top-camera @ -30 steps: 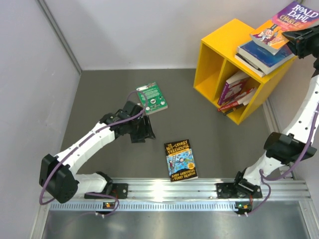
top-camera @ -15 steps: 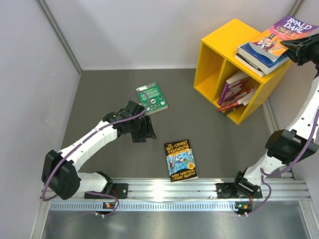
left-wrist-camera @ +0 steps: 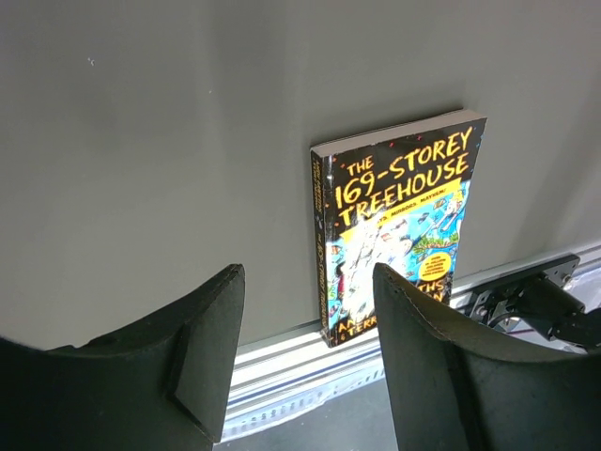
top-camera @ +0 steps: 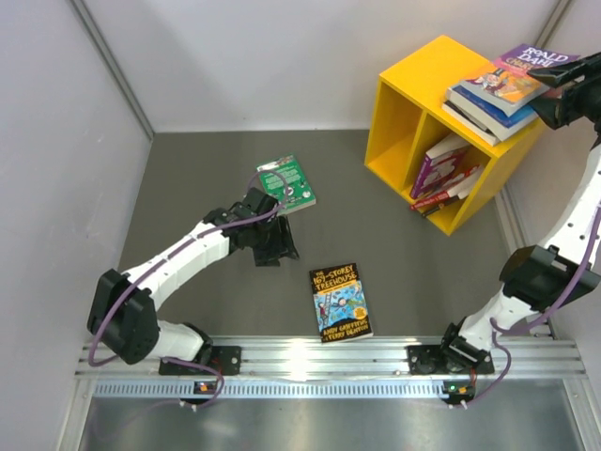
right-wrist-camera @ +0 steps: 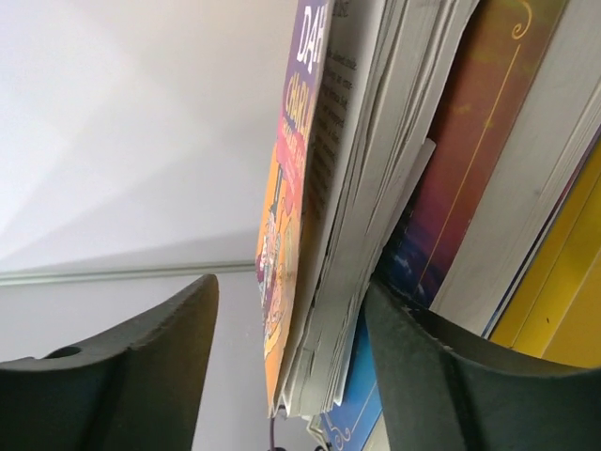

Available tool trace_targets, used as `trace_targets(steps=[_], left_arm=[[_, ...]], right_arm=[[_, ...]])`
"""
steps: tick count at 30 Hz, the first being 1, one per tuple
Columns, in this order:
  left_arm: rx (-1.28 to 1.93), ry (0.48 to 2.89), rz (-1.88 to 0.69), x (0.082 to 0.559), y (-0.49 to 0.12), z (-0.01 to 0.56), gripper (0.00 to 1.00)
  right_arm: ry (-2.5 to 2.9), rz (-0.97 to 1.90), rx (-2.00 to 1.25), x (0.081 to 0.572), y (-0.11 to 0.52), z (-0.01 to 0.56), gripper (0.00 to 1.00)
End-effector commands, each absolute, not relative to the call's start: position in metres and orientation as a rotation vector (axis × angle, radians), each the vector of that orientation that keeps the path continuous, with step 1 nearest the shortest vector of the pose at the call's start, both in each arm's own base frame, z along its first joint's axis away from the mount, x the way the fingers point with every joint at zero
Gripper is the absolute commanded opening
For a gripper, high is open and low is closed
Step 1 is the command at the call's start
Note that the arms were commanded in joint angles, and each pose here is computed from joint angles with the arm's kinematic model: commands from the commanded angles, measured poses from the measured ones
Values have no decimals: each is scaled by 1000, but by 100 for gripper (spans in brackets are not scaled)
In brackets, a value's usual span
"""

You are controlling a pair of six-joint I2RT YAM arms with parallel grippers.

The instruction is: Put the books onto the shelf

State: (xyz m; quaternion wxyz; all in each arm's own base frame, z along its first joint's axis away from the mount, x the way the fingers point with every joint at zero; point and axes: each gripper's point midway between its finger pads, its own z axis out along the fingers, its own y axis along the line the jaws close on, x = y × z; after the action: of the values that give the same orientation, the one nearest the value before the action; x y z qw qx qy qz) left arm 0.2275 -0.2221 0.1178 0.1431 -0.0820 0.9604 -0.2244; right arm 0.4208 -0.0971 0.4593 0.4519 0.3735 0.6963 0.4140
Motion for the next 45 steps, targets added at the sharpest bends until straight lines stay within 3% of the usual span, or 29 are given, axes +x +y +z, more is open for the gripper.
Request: trace_targets(steps=[1, 10, 17, 20, 22, 24, 25, 26, 29, 34, 39, 45], left_arm=[[-221, 2696, -720, 245, -235, 135, 62], [-203, 2705, -724, 249, -238, 134, 62], [-182, 2733, -743, 251, -246, 127, 62], [-175, 2740, -743, 255, -249, 127, 62], [-173, 2752, -745, 256, -251, 125, 61], [-170, 2753, -754, 256, -253, 125, 62], [-166, 2762, -751, 254, -255, 123, 62], [-166, 2771, -745, 251, -255, 120, 62], [-156, 2811, -729, 236, -258, 109, 63], [-146, 2848, -765, 203, -279, 92, 66], [-234, 2904, -791, 172, -295, 65, 68], [-316, 2898, -838, 151, -305, 47, 68]], right_arm=[[1692, 973, 818, 397, -87, 486, 65], [1793, 778, 917, 360, -92, 458, 92], [1752, 586, 836, 313, -72, 492, 97], [1741, 536, 728, 289, -35, 503, 98], [1829, 610, 664, 287, 6, 475, 98], [1729, 731, 505, 259, 50, 489, 99], [1834, 767, 540, 265, 59, 437, 100], [1817, 859, 437, 247, 82, 436, 100], [2108, 978, 338, 241, 120, 348, 100], [2650, 916, 88, 199, 180, 217, 100], [2877, 902, 82, 178, 205, 133, 100], [3042, 750, 51, 165, 191, 54, 100]])
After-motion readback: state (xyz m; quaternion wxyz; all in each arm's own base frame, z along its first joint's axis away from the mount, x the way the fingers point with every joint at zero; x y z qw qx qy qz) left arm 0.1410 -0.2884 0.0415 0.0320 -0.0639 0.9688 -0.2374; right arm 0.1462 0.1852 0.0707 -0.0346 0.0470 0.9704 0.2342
